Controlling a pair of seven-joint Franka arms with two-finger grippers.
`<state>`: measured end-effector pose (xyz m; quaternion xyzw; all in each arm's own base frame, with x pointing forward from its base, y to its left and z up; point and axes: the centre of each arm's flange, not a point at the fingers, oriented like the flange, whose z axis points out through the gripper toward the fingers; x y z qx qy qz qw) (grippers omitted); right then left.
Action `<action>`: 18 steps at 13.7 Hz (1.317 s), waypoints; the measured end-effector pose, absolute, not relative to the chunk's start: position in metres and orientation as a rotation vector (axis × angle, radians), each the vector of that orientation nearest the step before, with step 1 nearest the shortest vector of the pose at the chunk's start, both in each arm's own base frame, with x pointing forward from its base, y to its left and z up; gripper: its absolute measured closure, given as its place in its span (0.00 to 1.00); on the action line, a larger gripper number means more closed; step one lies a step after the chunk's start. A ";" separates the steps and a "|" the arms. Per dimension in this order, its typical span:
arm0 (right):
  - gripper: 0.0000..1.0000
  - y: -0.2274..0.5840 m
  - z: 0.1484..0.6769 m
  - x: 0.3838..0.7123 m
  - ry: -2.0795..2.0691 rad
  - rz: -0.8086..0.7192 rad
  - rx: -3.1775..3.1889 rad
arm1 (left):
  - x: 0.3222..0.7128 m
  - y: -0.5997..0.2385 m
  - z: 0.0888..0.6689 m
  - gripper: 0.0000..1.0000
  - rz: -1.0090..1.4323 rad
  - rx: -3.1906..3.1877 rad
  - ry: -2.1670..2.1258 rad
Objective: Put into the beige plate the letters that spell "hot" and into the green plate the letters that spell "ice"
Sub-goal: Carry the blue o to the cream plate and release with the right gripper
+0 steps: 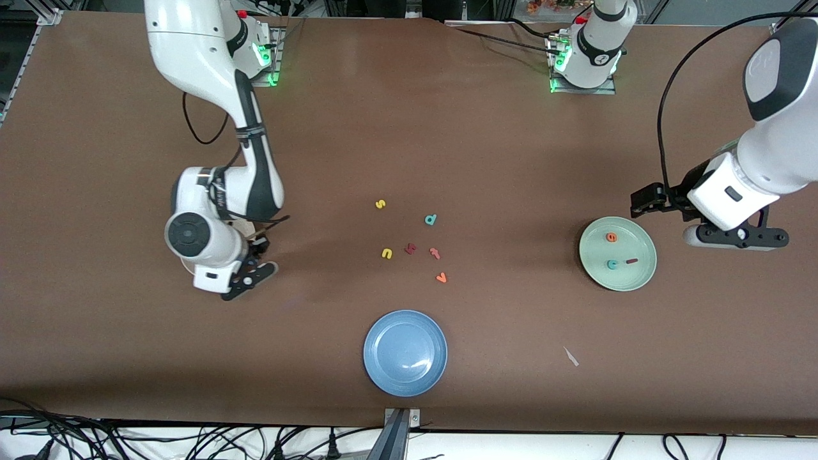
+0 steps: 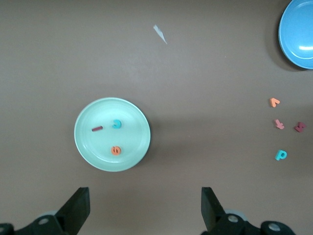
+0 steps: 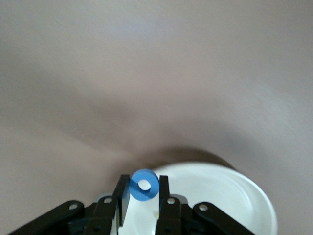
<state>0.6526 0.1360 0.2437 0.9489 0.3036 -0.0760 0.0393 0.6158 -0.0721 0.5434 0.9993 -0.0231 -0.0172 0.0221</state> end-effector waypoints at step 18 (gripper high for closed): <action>0.00 0.150 0.270 0.640 0.517 -0.244 3.151 | 0.547 -0.065 0.579 0.00 -0.102 3.124 -0.186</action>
